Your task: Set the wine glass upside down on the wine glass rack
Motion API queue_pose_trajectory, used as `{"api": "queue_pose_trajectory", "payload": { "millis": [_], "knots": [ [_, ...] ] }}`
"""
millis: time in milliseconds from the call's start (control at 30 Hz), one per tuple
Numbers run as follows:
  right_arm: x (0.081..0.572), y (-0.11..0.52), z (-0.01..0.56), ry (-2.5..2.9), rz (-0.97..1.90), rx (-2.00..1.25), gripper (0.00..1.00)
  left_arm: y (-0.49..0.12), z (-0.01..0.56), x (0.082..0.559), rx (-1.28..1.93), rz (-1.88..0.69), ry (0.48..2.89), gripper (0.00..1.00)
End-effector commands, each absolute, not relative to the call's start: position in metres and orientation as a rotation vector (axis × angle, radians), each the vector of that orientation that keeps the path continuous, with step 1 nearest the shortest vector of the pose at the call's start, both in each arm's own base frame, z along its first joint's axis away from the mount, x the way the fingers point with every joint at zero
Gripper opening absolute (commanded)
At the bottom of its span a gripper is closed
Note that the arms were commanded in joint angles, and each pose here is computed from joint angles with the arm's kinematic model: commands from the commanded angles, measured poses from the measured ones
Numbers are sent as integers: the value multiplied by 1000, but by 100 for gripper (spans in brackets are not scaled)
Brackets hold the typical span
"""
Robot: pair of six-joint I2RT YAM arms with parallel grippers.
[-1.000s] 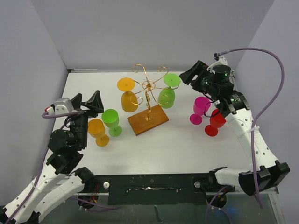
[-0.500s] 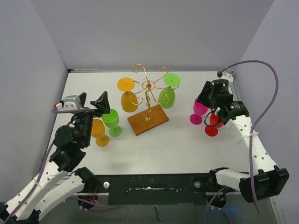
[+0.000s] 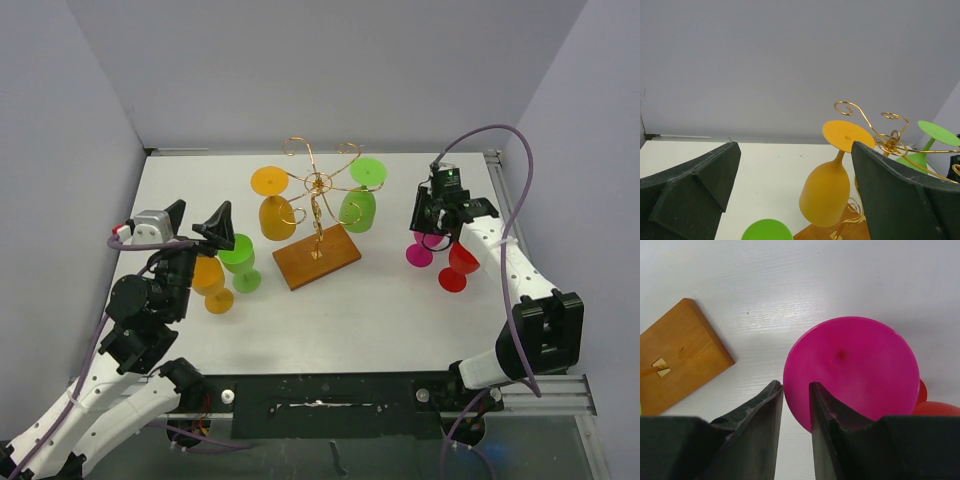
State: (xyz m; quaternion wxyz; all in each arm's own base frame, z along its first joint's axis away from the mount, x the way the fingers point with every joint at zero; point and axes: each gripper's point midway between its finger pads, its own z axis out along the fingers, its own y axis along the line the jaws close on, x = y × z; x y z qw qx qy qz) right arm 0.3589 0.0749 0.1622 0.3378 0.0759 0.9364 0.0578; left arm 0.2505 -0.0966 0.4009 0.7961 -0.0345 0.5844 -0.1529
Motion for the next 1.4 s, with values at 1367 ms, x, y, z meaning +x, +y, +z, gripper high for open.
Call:
{"api": "queue_pose_trajectory", "payload": {
  "millis": [1367],
  "knots": [
    [282, 99, 503, 1206, 516, -43, 0, -254, 486, 230, 230, -1161, 1242, 87]
  ]
}}
